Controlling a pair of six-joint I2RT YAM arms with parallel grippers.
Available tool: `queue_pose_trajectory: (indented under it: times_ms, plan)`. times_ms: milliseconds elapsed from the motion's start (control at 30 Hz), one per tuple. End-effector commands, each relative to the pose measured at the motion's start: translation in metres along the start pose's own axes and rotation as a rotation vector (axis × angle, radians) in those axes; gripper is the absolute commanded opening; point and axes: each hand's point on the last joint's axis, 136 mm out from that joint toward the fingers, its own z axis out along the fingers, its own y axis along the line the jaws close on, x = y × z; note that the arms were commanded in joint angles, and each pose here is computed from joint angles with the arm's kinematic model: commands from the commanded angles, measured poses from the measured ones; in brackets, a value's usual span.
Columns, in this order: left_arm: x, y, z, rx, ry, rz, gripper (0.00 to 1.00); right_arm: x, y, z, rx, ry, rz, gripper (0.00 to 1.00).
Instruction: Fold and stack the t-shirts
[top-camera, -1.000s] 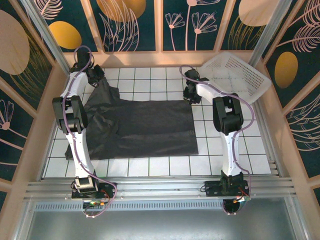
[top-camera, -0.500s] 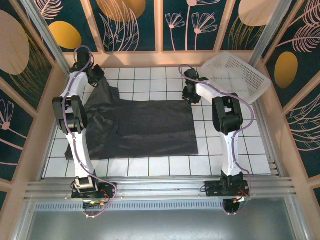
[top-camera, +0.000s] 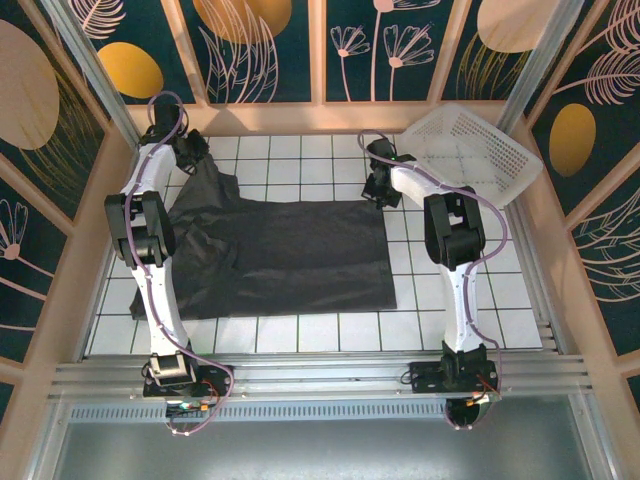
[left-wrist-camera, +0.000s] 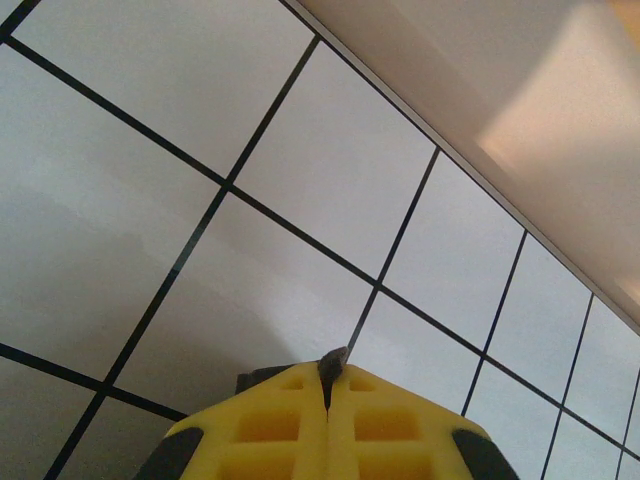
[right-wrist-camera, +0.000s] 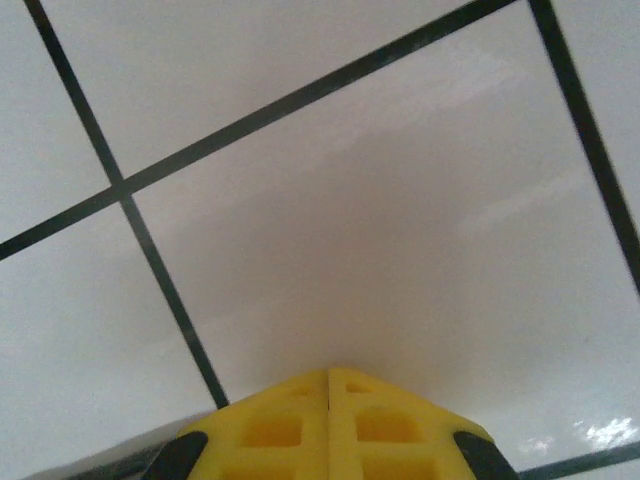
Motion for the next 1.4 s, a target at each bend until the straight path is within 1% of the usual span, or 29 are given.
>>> queue_pose_trajectory:
  times_ms: [0,233,333,433,500,633,767,933,1033,1133,1200,1233,1300,1367]
  plan:
    - [-0.005,-0.01,-0.01,0.016,-0.022,0.017,0.0,0.006,-0.004,0.0,0.046,0.015,-0.005,0.0]
    - [-0.007,-0.017,-0.01,0.048,-0.018,0.009,0.0,-0.022,-0.011,-0.015,0.044,-0.065,0.007,0.0]
    - [-0.009,-0.028,-0.009,0.094,-0.006,0.007,0.0,-0.037,-0.017,-0.021,0.047,-0.097,0.014,0.0]
    - [-0.014,-0.039,-0.013,0.118,-0.02,0.025,0.0,-0.05,-0.02,-0.026,0.038,-0.121,0.019,0.0]
    - [-0.013,-0.042,-0.013,0.124,-0.02,0.033,0.0,-0.054,-0.016,-0.028,0.021,-0.124,0.008,0.0]
    - [-0.009,-0.034,-0.015,0.093,-0.017,0.043,0.0,-0.051,-0.01,-0.028,-0.003,-0.113,0.001,0.0]
    - [-0.003,-0.028,-0.03,0.074,-0.029,0.047,0.0,-0.044,-0.006,-0.033,-0.031,-0.107,-0.008,0.0]
    - [0.016,-0.021,-0.071,0.055,-0.068,0.036,0.0,-0.033,-0.001,-0.051,-0.075,-0.122,-0.048,0.0]
    - [0.035,-0.003,-0.103,0.004,-0.101,0.018,0.0,-0.025,-0.005,-0.066,-0.088,-0.143,-0.067,0.0]
    - [0.053,0.02,-0.147,-0.041,-0.172,-0.018,0.0,-0.015,-0.011,-0.081,-0.104,-0.159,-0.073,0.0]
    - [0.068,0.042,-0.174,-0.096,-0.219,-0.057,0.0,-0.005,-0.017,-0.09,-0.116,-0.162,-0.078,0.0]
    - [0.075,0.051,-0.184,-0.119,-0.233,-0.072,0.0,0.001,-0.019,-0.093,-0.116,-0.159,-0.078,0.0]
    - [0.094,0.08,-0.202,-0.213,-0.249,-0.127,0.0,0.018,-0.026,-0.097,-0.116,-0.141,-0.081,0.0]
    - [0.111,0.101,-0.217,-0.259,-0.269,-0.18,0.0,0.036,-0.034,-0.099,-0.105,-0.123,-0.083,0.0]
